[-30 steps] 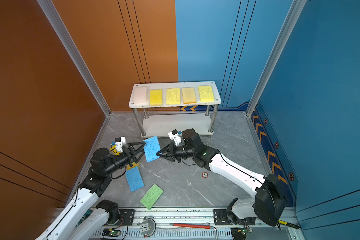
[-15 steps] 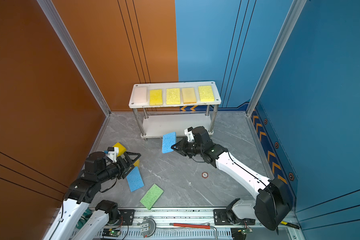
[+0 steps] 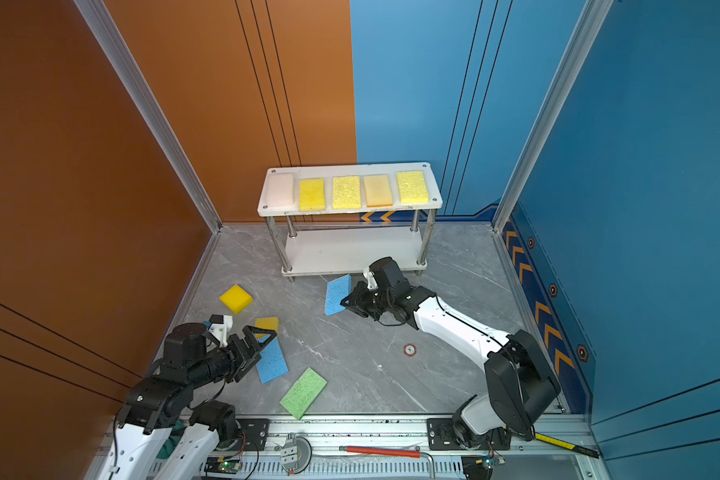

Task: Place and organize the cleaning sponges onto the shelf
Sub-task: 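Carry the blue sponge with the right gripper toward the shelf while the left gripper withdraws, then push the held blue sponge with the right gripper under the top shelf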

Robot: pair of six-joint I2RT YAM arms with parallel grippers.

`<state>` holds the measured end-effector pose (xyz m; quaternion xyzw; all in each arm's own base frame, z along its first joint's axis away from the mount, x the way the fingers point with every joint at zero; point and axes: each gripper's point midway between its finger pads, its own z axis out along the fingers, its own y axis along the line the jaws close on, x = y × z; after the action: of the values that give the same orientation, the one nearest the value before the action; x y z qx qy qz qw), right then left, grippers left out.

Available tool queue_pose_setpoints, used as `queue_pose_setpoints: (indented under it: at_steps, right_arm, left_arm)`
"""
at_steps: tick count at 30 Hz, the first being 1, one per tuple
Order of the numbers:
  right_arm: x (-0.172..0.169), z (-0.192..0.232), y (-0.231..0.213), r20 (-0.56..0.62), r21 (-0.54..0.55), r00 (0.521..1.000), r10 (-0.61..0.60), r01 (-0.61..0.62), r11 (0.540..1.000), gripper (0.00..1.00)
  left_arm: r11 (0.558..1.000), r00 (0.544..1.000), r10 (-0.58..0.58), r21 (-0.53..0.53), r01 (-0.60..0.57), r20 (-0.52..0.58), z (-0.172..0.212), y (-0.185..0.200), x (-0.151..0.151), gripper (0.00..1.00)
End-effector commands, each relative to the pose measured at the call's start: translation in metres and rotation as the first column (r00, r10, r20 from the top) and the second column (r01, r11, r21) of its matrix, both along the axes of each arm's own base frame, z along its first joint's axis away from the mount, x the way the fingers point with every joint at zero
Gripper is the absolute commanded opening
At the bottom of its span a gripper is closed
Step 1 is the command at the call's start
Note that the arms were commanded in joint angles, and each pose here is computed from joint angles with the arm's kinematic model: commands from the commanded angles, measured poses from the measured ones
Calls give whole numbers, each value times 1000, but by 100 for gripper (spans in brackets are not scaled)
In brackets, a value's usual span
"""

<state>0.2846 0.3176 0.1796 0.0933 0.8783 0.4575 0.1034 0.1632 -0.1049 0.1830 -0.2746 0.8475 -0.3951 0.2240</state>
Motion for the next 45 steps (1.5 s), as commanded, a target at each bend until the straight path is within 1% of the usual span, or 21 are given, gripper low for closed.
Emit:
queue_pose_setpoints:
  at_steps: [1, 5, 12, 21, 26, 33, 40, 45]
  right_arm:
    - [4, 10, 7, 48, 5, 999, 11, -12, 1000, 13]
    - [0, 7, 7, 44, 3, 999, 16, -16, 1000, 13]
    - [2, 4, 13, 50, 21, 998, 24, -25, 999, 13]
    - [20, 4, 31, 65, 35, 997, 47, -49, 998, 13]
    - [37, 3, 44, 78, 37, 995, 61, -64, 997, 13]
    - [69, -1, 64, 89, 61, 994, 58, -64, 996, 13]
    - [106, -8, 79, 98, 103, 995, 18, -29, 994, 13]
    - [128, -18, 86, 96, 104, 995, 2, -12, 995, 13]
  left_arm:
    - [1000, 999, -12, -4, 12, -41, -12, 0, -9, 98]
    - [1000, 998, -10, -17, 9, -61, -18, -1, -11, 98]
    - [999, 998, -18, -30, 16, -65, -20, -3, -13, 98]
    - [999, 997, -21, -33, 19, -69, -19, -2, -18, 98]
    - [999, 997, -19, -35, 16, -75, -19, -1, -22, 98]
    - [999, 997, -14, -38, 11, -81, -18, 0, -27, 98]
    - [999, 996, -10, -38, 7, -94, -20, 1, -33, 98]
    - [999, 994, -9, -38, 5, -109, -23, 2, -37, 98]
